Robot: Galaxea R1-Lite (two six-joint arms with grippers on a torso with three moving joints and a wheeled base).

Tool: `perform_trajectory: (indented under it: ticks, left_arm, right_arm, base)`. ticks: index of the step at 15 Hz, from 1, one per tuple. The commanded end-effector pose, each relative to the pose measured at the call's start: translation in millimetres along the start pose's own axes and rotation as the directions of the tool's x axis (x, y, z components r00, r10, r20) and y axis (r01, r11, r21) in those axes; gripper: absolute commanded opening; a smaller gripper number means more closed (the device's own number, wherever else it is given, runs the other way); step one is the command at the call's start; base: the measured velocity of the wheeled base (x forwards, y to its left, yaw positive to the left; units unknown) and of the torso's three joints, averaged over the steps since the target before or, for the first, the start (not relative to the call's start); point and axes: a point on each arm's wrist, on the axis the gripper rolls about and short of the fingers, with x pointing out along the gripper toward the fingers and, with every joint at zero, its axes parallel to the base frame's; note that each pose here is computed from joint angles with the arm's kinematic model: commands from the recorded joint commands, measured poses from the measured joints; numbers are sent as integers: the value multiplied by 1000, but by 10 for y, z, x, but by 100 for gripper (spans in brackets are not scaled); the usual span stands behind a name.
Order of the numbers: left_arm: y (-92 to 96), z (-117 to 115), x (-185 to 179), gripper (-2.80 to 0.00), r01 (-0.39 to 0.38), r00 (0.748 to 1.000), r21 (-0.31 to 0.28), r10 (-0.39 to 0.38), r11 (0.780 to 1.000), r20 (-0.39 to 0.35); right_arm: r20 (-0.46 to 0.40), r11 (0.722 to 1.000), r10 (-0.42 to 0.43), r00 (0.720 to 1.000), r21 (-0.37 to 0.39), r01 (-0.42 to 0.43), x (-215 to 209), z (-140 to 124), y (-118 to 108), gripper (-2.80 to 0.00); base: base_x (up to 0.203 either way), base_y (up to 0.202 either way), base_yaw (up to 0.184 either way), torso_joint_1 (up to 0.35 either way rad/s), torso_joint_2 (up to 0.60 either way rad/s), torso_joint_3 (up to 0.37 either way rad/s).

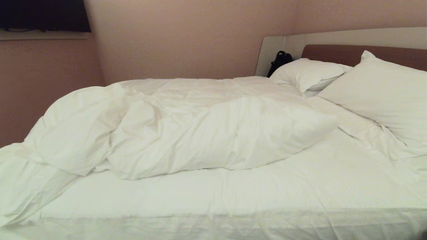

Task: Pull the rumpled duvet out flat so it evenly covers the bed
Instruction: Hold the folded corner of the quilt

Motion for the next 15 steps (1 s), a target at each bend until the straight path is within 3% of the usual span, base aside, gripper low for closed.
perform_trajectory:
  ticks: [1,11,15]
  left_arm:
    - [0,0,0,-280,0,1000,0,0,1000,0]
    - [0,0,0,-280,0,1000,-1,0,1000,0]
    - [0,0,0,-280,0,1000,-1,0,1000,0]
  right_arm:
    - [0,1000,0,1000,0,0,0,0,0,-280]
    - [0,1000,1,1000,0,-1,0,0,0,-280]
    - [0,1000,2,1000,0,-2,0,0,0,-280]
  base:
    - [0,-190,0,2,1,2]
    - [0,-186,0,3,2,3]
    - [0,-22,-1,0,2,1]
